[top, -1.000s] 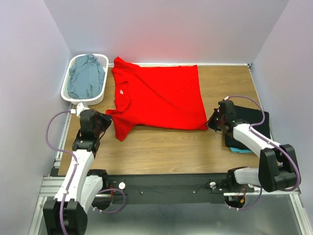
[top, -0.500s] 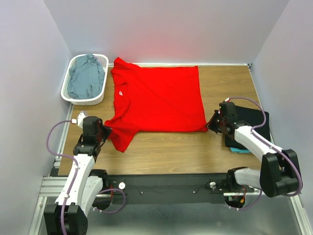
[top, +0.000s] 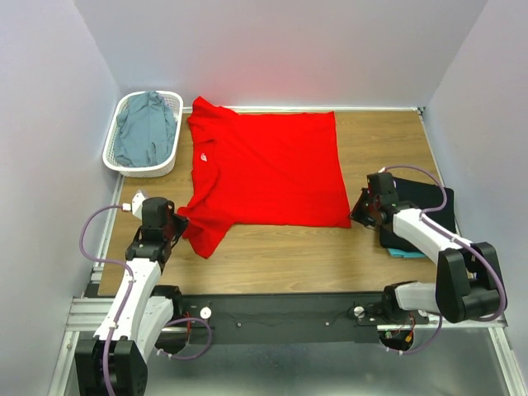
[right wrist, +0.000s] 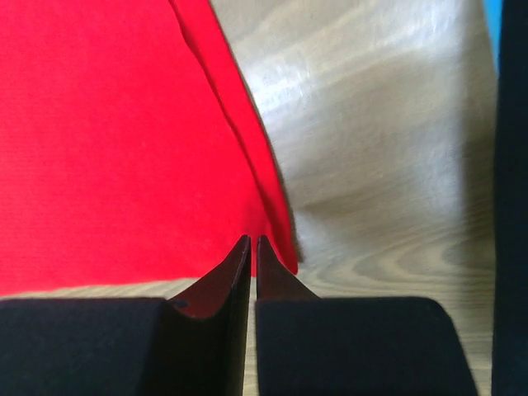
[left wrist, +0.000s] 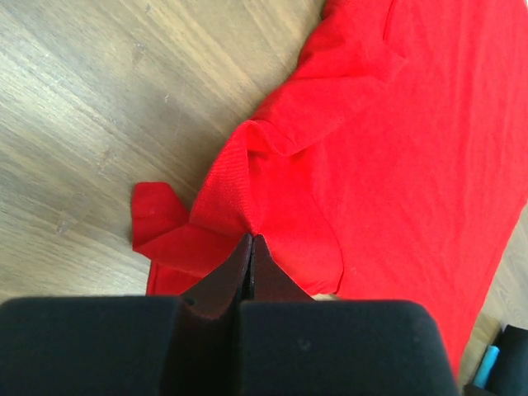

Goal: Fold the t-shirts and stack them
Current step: Flatten the tshirt out

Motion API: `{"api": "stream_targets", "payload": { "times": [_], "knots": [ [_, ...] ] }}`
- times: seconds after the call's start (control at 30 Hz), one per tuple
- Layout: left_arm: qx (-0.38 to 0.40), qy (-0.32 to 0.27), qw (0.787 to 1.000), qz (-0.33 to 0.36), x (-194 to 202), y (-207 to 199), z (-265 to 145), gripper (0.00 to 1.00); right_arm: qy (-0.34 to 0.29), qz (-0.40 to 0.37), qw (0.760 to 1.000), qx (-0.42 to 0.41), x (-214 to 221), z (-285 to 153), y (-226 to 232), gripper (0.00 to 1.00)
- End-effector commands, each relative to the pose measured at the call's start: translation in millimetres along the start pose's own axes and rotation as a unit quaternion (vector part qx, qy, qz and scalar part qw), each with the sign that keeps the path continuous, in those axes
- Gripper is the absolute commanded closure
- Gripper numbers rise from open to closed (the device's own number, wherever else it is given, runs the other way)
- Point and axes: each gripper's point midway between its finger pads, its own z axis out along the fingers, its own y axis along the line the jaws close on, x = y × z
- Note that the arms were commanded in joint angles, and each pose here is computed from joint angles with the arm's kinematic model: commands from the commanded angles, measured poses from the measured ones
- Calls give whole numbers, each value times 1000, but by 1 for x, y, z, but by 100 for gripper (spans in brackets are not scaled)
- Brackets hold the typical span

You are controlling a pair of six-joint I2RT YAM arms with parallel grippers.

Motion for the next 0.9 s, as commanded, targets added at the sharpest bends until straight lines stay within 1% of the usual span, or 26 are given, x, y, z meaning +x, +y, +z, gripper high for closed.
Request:
{"api": "stream_targets", "payload": {
  "times": [0.0,0.03,0.1,0.13,0.27,0.33,0.37,0.4,0.43,0.47,0.53,0.57,0.6,0.63,0.7,0.73,0.77,0.87],
  "knots": [
    [-5,10,1000,4,16,10,7,100,-29,-2,999,32,-23,-1,-6,88],
    [-12,22,1000,5,25,15,10,100,-23,-2,999,37,-21,2,-7,88],
    [-13,27,1000,4,34,13,12,100,-22,4,999,45,-21,4,-13,88],
    [-9,37,999,18,43,9,12,100,-21,8,999,49,-21,5,-16,87],
    [-18,47,998,31,52,1,16,100,-10,16,999,43,-18,7,-17,87],
    [-19,50,997,47,51,-1,18,100,-12,15,999,30,-22,4,-11,84],
    [-20,47,997,55,48,-5,19,99,-11,5,1000,18,-23,2,-6,80],
    [-23,42,997,63,44,-6,19,94,-10,1,1000,12,-25,2,-3,77],
    [-27,36,996,74,39,-7,18,78,-17,-5,1000,6,-33,1,4,74],
    [-29,21,996,77,29,-13,14,71,-16,-18,1000,0,-32,2,11,70],
    [-22,6,997,80,19,-20,10,64,-17,-37,999,1,-33,6,23,66],
    [-10,-7,997,76,11,-29,5,61,-24,-54,998,-10,-36,5,42,62],
    [-10,-14,997,75,7,-30,2,58,-29,-62,998,-2,-37,8,46,61],
    [-3,-25,997,73,-1,-38,-4,51,-30,-70,997,-6,-40,13,61,59],
    [1,-43,996,75,-12,-44,-8,48,-31,-76,997,-14,-41,20,76,57],
    [15,-54,995,78,-20,-55,-12,47,-21,-83,996,-15,-35,29,83,57],
    [30,-64,994,78,-26,-65,-13,46,-26,-86,996,-25,-40,30,96,57],
    [54,-63,990,112,-31,-89,-6,47,-13,-88,995,-35,-33,47,116,56]
  ]
}}
